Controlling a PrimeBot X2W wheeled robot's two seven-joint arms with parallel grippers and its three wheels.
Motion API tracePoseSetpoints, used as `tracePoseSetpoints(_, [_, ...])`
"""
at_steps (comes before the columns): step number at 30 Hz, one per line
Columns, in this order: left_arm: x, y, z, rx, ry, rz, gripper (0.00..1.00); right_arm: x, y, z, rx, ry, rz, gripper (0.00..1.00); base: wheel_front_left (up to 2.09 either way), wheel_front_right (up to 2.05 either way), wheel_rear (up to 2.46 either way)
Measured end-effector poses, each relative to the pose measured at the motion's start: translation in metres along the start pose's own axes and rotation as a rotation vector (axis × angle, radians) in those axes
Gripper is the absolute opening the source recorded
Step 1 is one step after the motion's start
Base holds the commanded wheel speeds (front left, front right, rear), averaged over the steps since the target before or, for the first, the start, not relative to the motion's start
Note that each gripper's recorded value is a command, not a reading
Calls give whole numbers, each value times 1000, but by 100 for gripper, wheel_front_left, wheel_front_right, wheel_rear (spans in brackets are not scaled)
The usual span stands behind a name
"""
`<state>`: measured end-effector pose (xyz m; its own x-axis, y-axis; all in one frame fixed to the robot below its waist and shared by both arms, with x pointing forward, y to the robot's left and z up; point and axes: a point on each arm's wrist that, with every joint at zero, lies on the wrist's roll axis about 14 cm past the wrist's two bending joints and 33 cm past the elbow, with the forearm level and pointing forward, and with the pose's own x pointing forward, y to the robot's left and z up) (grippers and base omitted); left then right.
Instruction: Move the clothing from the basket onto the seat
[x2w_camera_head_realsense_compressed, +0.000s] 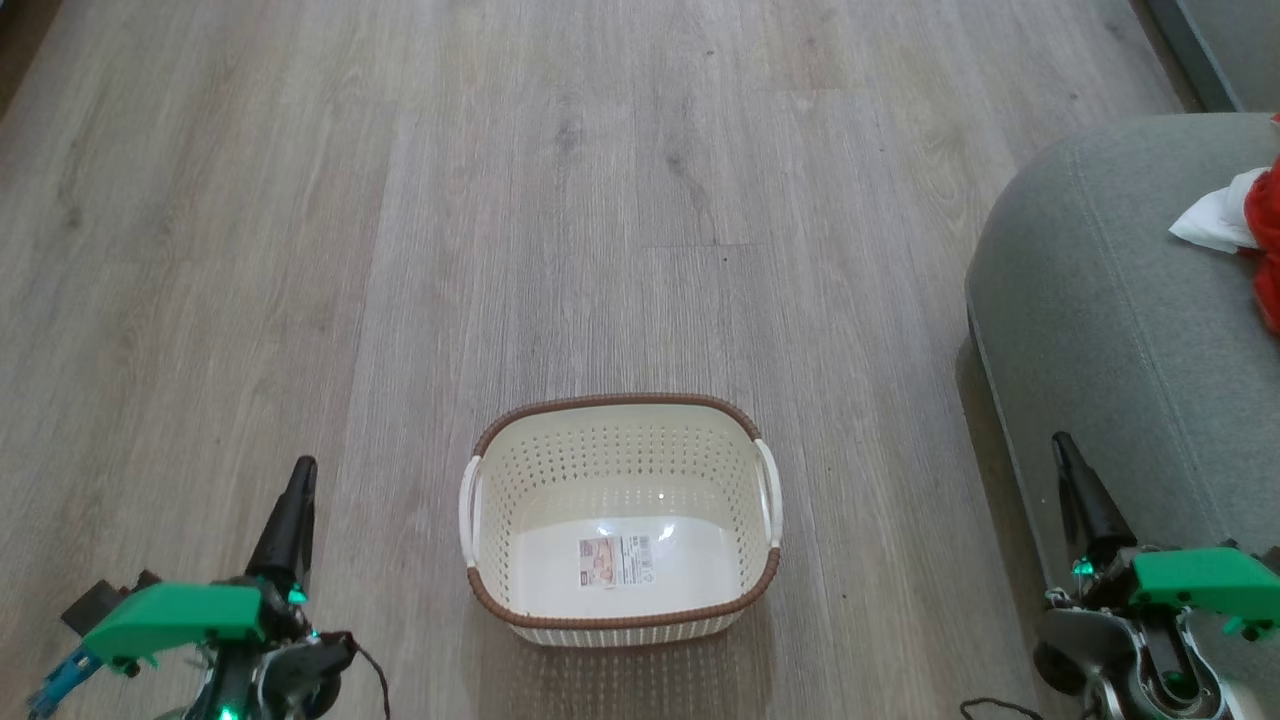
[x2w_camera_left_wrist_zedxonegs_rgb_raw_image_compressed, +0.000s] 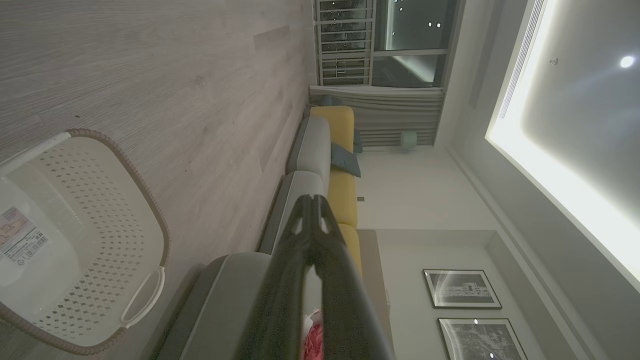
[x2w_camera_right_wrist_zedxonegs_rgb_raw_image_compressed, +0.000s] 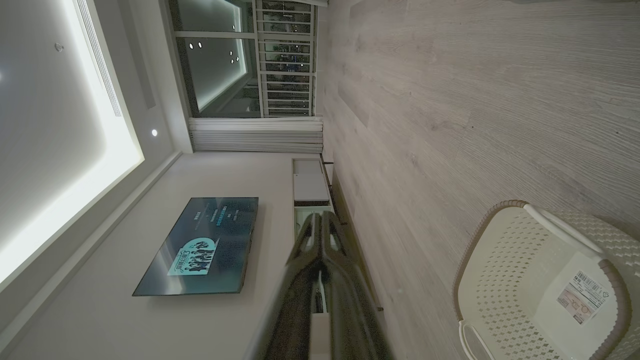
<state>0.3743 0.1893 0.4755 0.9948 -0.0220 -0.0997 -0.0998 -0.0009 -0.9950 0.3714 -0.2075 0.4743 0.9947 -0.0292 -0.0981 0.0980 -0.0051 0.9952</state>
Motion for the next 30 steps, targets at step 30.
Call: tracePoseSetpoints(30, [0,0,0,0,0,0,0,0,0,0,0,0,0,0,0,0,0])
